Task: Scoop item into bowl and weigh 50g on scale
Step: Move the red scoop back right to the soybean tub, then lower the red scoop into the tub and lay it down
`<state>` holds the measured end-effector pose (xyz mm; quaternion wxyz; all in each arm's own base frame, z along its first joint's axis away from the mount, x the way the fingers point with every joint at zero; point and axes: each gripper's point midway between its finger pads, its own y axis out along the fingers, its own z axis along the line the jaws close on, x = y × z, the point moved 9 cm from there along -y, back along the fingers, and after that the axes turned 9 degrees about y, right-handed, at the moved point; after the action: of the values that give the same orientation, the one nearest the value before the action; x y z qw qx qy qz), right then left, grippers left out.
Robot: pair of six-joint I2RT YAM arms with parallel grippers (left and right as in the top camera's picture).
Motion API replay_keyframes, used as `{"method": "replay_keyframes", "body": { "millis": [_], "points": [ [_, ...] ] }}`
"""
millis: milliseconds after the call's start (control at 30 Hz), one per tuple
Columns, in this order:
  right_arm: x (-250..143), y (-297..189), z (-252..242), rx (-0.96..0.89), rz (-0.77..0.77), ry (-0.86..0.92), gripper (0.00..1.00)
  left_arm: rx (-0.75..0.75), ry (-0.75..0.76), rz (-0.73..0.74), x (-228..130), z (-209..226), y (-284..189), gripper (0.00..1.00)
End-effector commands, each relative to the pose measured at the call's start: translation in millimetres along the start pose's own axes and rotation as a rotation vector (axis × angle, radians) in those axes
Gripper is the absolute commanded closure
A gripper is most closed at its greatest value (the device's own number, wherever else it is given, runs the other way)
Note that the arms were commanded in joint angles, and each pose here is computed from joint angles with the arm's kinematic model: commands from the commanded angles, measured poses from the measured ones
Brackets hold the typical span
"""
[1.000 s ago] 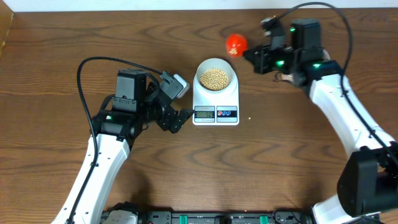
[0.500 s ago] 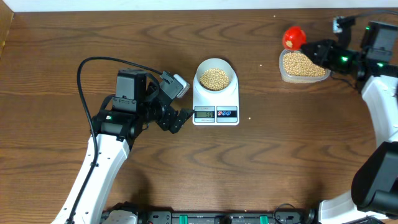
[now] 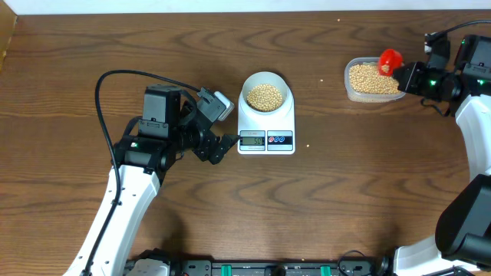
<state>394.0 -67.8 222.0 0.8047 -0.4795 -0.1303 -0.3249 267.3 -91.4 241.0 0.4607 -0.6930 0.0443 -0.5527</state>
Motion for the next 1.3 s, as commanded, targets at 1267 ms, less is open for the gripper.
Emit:
{"method": "replay_keyframes", "body": {
  "millis": [1267],
  "points": [
    [-5.5,11.4,16.7,-0.343,-0.026,-0.268,0.99,-0.002,-0.005,-0.005,-0.9,-1.3,-1.5,0.11]
  ]
}}
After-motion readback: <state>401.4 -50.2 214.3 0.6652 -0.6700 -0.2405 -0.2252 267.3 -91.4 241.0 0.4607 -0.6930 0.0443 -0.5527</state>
